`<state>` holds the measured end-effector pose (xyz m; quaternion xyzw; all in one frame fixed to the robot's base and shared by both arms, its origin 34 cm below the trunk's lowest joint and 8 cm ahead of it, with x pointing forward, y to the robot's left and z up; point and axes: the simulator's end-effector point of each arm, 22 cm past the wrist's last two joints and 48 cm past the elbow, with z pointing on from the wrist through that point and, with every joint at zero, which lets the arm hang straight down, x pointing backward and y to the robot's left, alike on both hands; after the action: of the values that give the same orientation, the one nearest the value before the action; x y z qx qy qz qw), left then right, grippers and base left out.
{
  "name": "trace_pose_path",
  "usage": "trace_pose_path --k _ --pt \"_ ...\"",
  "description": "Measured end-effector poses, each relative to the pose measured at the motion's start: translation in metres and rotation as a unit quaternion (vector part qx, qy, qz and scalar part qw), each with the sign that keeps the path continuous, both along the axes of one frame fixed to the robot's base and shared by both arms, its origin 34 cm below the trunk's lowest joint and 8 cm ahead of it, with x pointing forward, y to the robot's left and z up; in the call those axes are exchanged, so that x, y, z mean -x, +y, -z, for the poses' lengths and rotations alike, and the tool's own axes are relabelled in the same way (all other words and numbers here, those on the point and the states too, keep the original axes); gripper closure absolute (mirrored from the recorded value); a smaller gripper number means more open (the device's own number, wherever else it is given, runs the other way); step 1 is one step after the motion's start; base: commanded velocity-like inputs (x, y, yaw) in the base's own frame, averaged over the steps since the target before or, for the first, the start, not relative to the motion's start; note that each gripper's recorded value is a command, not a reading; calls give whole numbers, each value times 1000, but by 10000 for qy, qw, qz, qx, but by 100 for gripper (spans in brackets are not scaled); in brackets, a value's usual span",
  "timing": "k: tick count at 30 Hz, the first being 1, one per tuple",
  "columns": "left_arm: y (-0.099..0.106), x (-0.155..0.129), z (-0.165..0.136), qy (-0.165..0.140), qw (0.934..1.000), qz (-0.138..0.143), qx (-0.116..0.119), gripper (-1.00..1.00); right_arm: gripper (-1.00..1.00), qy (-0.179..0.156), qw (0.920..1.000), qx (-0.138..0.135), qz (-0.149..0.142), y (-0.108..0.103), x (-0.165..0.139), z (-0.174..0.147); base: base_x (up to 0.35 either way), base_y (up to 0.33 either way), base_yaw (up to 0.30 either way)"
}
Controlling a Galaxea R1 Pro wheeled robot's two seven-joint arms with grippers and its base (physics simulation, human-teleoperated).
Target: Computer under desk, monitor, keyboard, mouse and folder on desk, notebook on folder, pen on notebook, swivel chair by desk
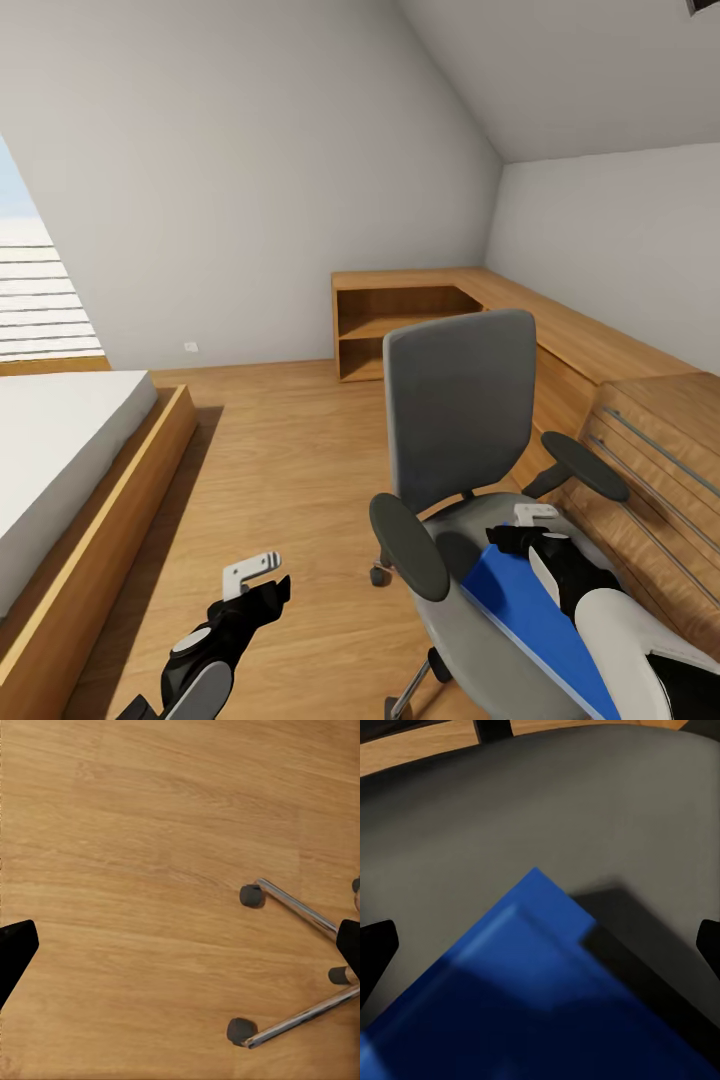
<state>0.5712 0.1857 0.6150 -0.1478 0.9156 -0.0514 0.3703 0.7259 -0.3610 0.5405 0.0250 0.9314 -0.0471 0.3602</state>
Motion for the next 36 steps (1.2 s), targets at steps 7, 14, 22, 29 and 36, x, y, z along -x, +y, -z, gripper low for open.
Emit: trace_pose_path --k 7,14,22,29,36 --pt "1 0 1 5 10000 -2 -21 -100 -100 51 10000 5 -9 1 2 2 0 0 0" --pt "1 0 1 4 10000 -1 -23 -100 -100 70 10000 7 -12 1 3 3 -84 0 0" --pt "1 0 1 3 10000 -2 -24 -100 -100 70 10000 9 -14 1 3 3 -52 0 0" --pt "1 0 1 3 10000 -2 -24 -100 -100 70 10000 10 -15 1 3 3 -3 0 0" --pt "1 0 1 7 10000 -2 -17 -100 -100 36 10000 14 -11 1 1 1 0 0 0"
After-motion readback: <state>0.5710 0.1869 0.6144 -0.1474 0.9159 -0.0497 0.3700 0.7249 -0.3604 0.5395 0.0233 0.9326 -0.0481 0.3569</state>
